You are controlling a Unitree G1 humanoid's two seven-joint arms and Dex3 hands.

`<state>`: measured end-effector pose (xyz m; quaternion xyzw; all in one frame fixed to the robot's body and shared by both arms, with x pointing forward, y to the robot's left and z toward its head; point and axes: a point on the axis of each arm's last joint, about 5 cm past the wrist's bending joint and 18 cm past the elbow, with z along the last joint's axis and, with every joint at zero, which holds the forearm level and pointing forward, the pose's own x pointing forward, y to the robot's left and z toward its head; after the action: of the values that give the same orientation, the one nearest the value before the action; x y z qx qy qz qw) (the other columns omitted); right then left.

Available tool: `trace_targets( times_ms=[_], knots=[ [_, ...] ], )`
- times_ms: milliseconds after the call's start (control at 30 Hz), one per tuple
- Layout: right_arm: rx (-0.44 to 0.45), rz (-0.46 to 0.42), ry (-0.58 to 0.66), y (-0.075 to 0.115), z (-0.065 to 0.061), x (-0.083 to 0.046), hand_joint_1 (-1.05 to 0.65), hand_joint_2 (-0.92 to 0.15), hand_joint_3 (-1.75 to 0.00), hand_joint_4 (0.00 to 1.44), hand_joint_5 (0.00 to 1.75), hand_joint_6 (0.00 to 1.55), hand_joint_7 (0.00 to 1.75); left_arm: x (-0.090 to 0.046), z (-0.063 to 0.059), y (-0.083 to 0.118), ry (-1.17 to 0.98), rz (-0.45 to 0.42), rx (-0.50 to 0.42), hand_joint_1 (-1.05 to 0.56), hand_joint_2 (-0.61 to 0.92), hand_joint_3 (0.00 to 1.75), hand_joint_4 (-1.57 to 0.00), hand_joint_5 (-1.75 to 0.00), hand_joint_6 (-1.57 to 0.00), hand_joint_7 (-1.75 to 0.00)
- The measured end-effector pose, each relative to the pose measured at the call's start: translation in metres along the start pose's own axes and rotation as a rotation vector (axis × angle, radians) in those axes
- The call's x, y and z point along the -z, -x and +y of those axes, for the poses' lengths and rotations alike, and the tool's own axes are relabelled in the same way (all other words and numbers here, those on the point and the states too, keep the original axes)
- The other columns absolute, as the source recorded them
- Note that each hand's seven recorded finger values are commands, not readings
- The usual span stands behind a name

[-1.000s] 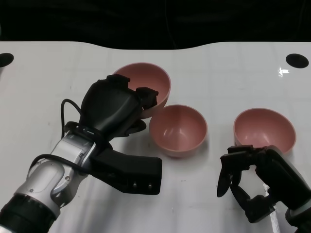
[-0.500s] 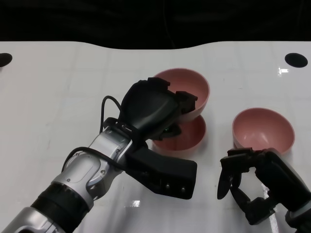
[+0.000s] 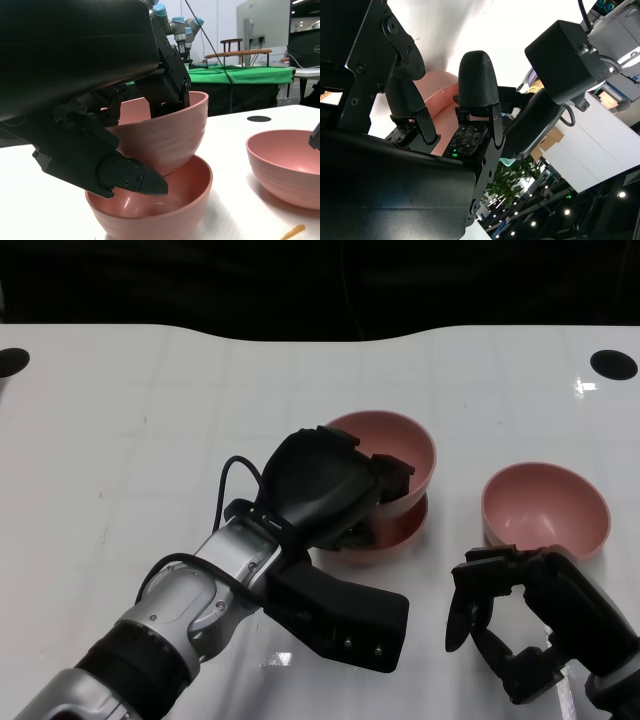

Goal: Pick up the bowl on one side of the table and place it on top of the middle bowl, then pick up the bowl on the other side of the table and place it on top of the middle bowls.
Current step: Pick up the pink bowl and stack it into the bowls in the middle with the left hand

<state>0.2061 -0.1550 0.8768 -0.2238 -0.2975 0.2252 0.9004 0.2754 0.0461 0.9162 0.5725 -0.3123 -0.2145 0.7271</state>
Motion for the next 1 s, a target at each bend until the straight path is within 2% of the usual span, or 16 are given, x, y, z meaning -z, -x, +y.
trace_targets(
  times_ms=[133,200,233,300,467,500,533,567,600,667,700,833,1000],
  knots=[
    [0.000,-0.002,0.001,-0.0003,-0.0001,-0.0002,0.30,0.01,-1.71,1.06,1.63,1.05,1.18,0.0004,-0.0014,0.0006,-0.003,0.002,0.009,-0.34,0.90,0.17,-0.86,-1.75,-0.77,-1.13],
    [0.001,-0.002,0.001,-0.0003,-0.0002,-0.0003,0.32,0.02,-1.72,1.06,1.62,1.05,1.18,0.0006,-0.0013,0.0004,-0.004,0.007,0.018,-0.35,0.92,0.19,-0.81,-1.75,-0.77,-1.12],
    [0.001,-0.002,0.001,-0.0003,-0.0002,-0.0003,0.33,0.02,-1.72,1.06,1.62,1.05,1.18,0.0008,-0.0012,0.0003,-0.005,0.012,0.032,-0.35,0.92,0.19,-0.80,-1.72,-0.77,-1.09],
    [0.001,-0.003,0.001,-0.0003,-0.0002,-0.0003,0.33,0.02,-1.73,1.07,1.63,1.05,1.18,0.0005,-0.0011,-0.0001,0.013,0.024,0.065,-0.35,0.92,0.18,-0.79,-1.62,-0.83,-0.91],
    [0.000,-0.003,0.001,-0.0003,-0.0001,-0.0003,0.33,0.02,-1.74,1.06,1.63,1.05,1.19,-0.0018,-0.0010,-0.0017,0.054,0.033,0.097,-0.35,0.92,0.17,-0.79,-1.59,-0.85,-0.85],
    [0.000,-0.003,0.001,-0.0003,-0.0002,-0.0003,0.31,0.02,-1.74,1.05,1.63,1.04,1.19,-0.0017,-0.0006,-0.0020,0.060,0.036,0.116,-0.40,0.92,0.28,-0.52,-1.24,-0.58,-0.62],
    [0.000,-0.003,0.001,-0.0004,-0.0002,-0.0004,0.29,0.03,-1.74,1.05,1.62,1.04,1.18,-0.0012,-0.0001,-0.0023,0.072,0.043,0.158,-0.45,0.92,0.36,-0.45,-0.78,-0.46,-0.34],
    [0.000,-0.003,0.002,-0.0005,-0.0002,-0.0004,0.29,0.03,-1.74,1.04,1.62,1.04,1.18,-0.0005,0.0002,-0.0022,0.084,0.053,0.207,-0.49,0.92,0.38,-0.39,-0.58,-0.39,-0.21],
    [0.000,-0.003,0.002,-0.0005,-0.0002,-0.0004,0.28,0.03,-1.74,1.04,1.62,1.04,1.18,0.0003,0.0003,-0.0021,0.088,0.061,0.247,-0.52,0.92,0.40,-0.35,-0.46,-0.34,-0.13],
    [0.000,-0.003,0.002,-0.0005,-0.0002,-0.0004,0.28,0.03,-1.75,1.04,1.62,1.04,1.18,0.0018,0.0004,-0.0016,0.087,0.076,0.298,-0.55,0.92,0.42,-0.31,-0.36,-0.30,-0.07],
    [0.000,-0.003,0.002,-0.0005,-0.0002,-0.0004,0.27,0.02,-1.74,1.03,1.62,1.04,1.18,0.0026,0.0007,-0.0014,0.085,0.083,0.311,-0.64,0.92,0.50,-0.22,-0.31,-0.25,-0.04],
    [0.000,0.000,0.002,-0.0005,-0.0002,-0.0003,0.28,0.02,-1.75,1.03,1.62,1.04,1.19,0.0044,0.0039,-0.0013,0.070,0.108,0.339,-0.76,0.92,0.62,-0.05,-0.24,-0.15,0.00],
    [0.000,0.002,0.001,-0.0005,-0.0003,-0.0002,0.29,0.01,-1.74,1.03,1.63,1.03,1.19,0.0031,0.0078,-0.0027,0.067,0.117,0.339,-0.83,0.92,0.68,0.00,-0.11,-0.06,-0.01]
  ],
)
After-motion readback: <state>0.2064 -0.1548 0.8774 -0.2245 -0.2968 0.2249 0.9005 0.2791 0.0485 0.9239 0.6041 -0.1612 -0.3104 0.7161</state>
